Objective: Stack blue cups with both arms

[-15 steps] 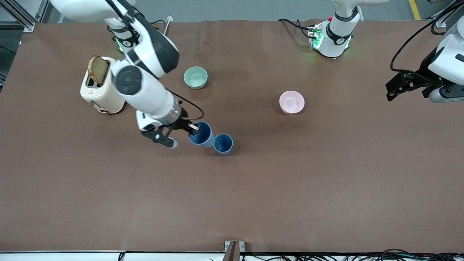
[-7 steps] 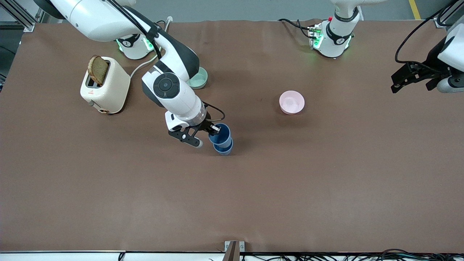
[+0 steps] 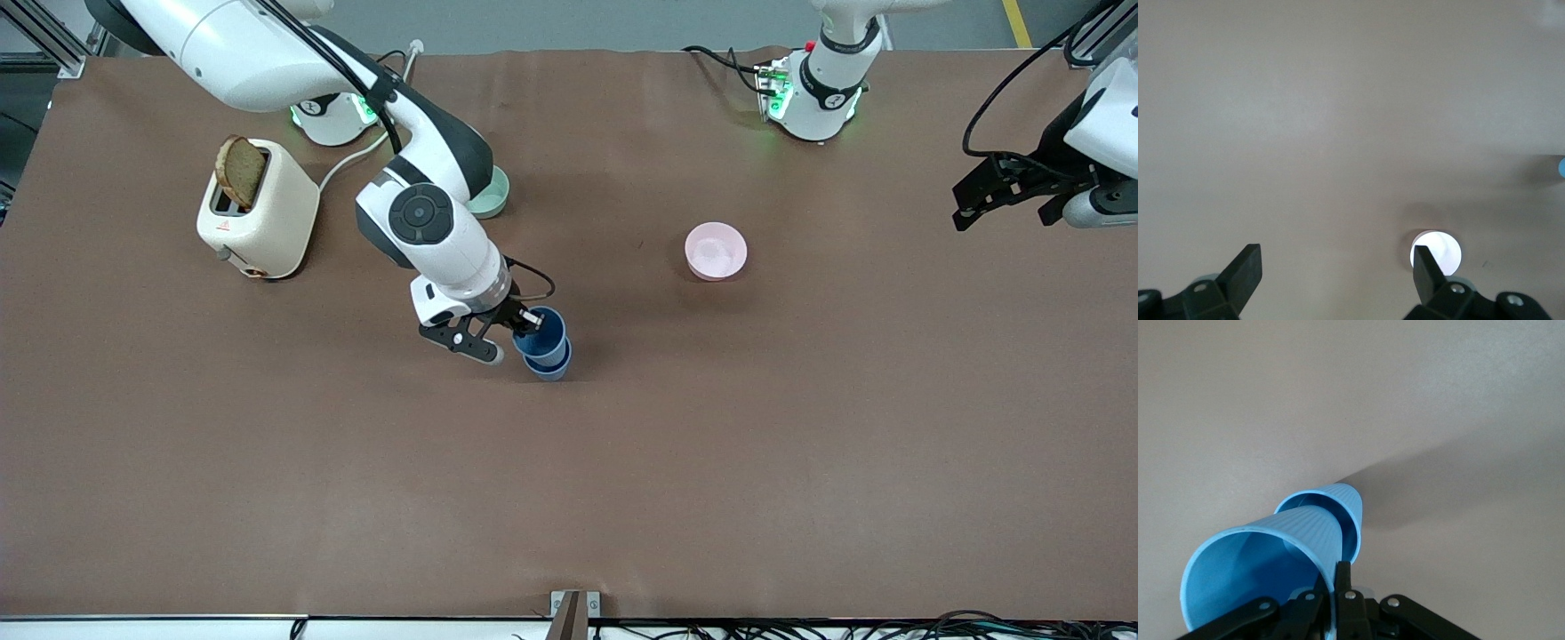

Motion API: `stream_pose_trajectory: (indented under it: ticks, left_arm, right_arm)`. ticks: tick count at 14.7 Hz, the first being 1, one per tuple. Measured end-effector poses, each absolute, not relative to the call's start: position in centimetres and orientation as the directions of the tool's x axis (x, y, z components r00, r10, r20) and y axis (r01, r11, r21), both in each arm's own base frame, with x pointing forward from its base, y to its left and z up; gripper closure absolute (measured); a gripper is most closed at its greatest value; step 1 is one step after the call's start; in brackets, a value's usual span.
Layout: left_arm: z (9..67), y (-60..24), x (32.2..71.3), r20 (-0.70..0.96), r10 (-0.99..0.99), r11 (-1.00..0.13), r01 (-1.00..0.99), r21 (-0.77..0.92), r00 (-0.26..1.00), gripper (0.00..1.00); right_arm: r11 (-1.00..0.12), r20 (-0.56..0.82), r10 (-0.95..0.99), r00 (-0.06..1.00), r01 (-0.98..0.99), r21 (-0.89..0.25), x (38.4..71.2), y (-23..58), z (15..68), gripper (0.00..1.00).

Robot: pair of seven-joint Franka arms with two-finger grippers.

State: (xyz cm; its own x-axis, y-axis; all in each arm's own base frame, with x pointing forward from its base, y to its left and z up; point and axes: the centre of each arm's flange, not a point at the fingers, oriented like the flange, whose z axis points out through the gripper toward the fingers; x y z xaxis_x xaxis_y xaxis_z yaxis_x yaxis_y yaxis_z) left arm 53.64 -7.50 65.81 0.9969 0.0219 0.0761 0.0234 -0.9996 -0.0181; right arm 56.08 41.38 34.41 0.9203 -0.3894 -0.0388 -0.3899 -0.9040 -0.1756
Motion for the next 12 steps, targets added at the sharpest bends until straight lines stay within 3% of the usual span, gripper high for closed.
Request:
stream_pose_trajectory:
  ticks: [9,10,12]
  left_arm:
    - [65.8,-8.5,53.7,0.091,0.004,-1.0,0.005,-0.015,0.996,0.0]
    - [65.8,-8.6,53.7,0.09,0.003,-1.0,0.004,-0.015,0.996,0.0]
    - [65.7,-8.8,53.6,0.088,-0.002,-1.0,0.0,-0.016,0.996,0.0]
  right_arm:
    - [-0.918,-0.024,-0.358,0.933,-0.357,-0.171,55.8,42.1,32.5,0.89]
    - [-0.918,-0.024,-0.358,0.933,-0.356,-0.172,55.7,42.2,32.5,0.85]
    - [-0.918,-0.022,-0.358,0.933,-0.356,-0.175,55.8,42.2,32.6,0.64]
